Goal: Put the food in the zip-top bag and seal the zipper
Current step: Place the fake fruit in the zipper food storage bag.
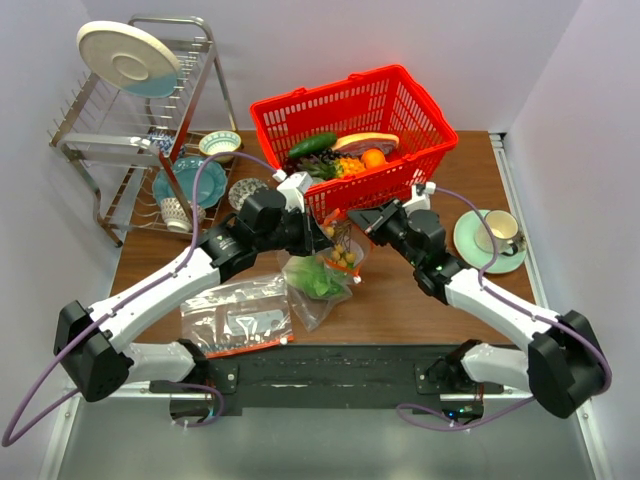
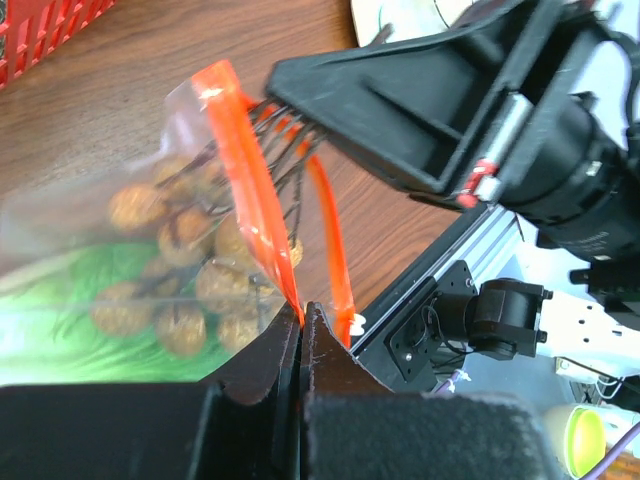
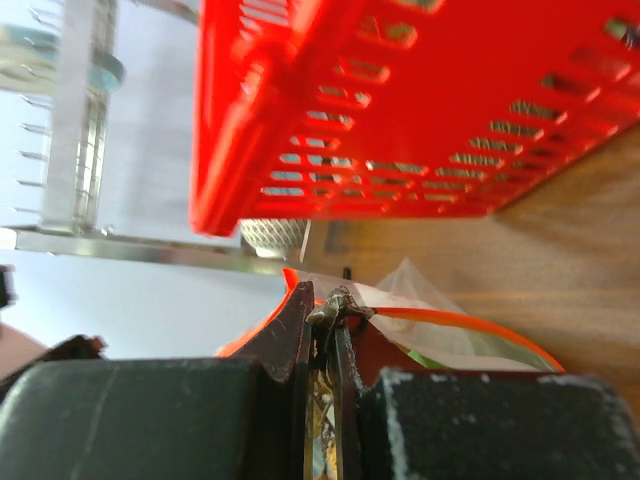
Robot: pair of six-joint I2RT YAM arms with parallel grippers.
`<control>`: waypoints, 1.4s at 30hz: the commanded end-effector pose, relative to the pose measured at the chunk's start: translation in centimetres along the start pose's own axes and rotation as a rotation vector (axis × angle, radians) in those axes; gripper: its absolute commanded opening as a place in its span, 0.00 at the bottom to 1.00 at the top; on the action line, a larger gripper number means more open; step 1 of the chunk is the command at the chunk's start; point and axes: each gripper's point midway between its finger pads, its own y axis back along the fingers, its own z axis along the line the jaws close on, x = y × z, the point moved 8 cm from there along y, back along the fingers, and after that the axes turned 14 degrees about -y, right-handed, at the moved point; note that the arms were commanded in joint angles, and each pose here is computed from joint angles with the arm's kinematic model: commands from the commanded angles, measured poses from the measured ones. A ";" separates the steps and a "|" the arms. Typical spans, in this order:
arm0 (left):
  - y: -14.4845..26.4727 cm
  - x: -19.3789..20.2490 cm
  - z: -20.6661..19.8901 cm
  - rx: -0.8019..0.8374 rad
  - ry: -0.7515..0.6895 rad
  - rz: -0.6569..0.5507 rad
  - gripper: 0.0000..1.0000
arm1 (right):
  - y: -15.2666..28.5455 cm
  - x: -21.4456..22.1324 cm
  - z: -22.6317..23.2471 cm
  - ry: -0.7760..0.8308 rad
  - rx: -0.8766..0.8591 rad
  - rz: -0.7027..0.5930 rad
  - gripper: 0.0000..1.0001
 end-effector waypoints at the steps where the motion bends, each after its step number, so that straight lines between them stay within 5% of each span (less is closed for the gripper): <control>1: 0.9 -2.7 -1.3 0.052 -0.033 -0.101 0.00 | 0.3 -0.7 0.8 -0.010 -0.001 -0.064 0.00; 13: -1.0 -0.4 0.4 -0.012 -0.067 -0.003 0.00 | -0.5 2.7 4.0 -0.135 0.084 0.011 0.00; 22: 0.5 -3.5 -1.3 0.027 -0.117 -0.084 0.00 | -1.5 5.2 -0.2 -0.132 0.161 0.035 0.00; 42: 1.2 -2.2 0.2 -0.081 -0.155 -0.036 0.00 | 2.6 4.0 1.6 0.450 0.003 0.114 0.00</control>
